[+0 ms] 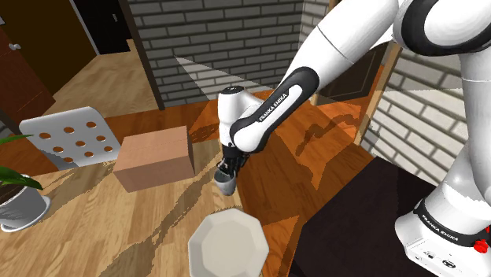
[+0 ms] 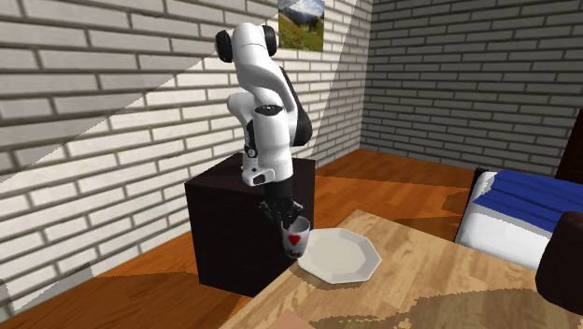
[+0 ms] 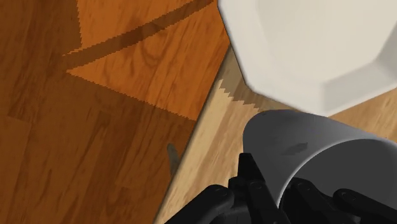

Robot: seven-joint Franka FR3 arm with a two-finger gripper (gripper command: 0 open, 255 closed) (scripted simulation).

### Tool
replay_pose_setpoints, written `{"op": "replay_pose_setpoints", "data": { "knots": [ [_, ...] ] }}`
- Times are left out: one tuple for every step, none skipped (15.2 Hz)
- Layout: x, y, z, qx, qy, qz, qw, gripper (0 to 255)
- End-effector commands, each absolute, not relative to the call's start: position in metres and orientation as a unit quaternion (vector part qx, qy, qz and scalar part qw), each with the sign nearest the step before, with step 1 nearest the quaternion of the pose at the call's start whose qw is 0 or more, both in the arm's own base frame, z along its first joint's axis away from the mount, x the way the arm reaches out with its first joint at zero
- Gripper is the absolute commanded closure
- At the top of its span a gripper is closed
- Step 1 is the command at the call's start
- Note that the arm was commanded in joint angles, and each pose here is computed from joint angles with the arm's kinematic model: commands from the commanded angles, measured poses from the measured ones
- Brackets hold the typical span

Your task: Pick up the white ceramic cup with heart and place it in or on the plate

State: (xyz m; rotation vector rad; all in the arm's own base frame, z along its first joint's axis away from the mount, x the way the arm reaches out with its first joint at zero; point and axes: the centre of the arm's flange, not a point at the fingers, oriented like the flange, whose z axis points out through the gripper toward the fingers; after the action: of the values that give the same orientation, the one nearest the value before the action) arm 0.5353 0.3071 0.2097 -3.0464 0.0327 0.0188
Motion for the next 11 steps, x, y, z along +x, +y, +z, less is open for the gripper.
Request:
{"op": "replay_pose_setpoints", "data": {
  "knots": [
    [0.514,0.323,0.212,-0.999,0.011,0.006,0.047,255],
    [0.503,0.331,0.213,-0.999,0.011,0.006,0.047,255],
    [0.492,0.339,0.215,-0.999,0.011,0.006,0.047,255],
    [0.482,0.346,0.216,-0.999,0.011,0.006,0.047,255],
    [0.471,0.354,0.217,-0.999,0.011,0.006,0.047,255],
    [0.46,0.362,0.218,-0.999,0.011,0.006,0.047,255],
    [0.45,0.369,0.219,-0.999,0.011,0.006,0.047,255],
    [0.439,0.377,0.221,-0.999,0.011,0.006,0.047,255],
    [0.428,0.385,0.222,-0.999,0.011,0.006,0.047,255],
    [0.418,0.393,0.223,-0.999,0.011,0.006,0.047,255],
    [0.407,0.4,0.224,-0.999,0.011,0.006,0.047,255]
  ]
}}
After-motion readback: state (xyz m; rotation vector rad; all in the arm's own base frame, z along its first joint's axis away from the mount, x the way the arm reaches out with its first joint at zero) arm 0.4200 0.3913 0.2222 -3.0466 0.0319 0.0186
